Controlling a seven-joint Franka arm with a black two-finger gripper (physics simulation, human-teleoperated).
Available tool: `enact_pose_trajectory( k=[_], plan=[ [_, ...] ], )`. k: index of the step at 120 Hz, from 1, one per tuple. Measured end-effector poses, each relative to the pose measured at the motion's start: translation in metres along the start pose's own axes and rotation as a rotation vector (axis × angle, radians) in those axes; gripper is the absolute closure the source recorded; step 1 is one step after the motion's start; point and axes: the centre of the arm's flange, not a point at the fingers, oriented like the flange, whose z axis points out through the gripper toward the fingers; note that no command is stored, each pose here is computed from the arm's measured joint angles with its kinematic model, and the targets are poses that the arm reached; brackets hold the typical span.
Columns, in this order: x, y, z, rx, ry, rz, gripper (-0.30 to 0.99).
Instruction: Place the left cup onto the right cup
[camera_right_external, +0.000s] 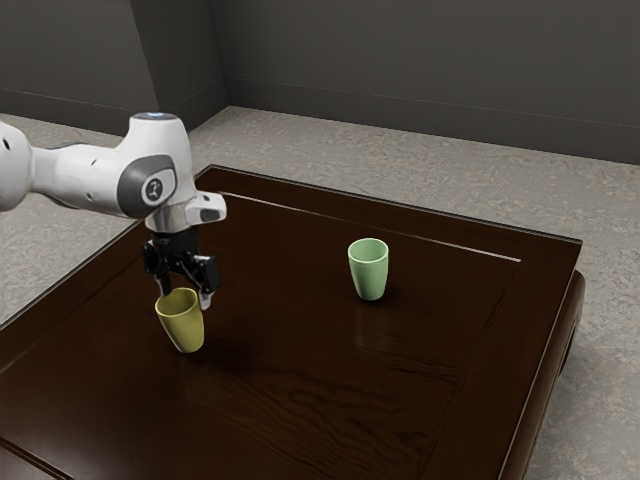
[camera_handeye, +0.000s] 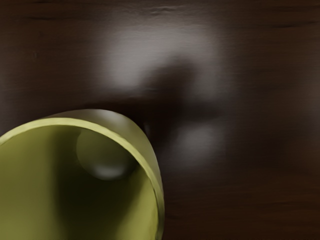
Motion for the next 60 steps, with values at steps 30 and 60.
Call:
enact_pose_trajectory(
  k=[30,60],
  plan=[
    [0.004,0.001,0.021,-0.005,-0.033,0.013,0.00],
    [0.005,0.004,0.035,-0.007,-0.055,0.018,0.00]
  ],
)
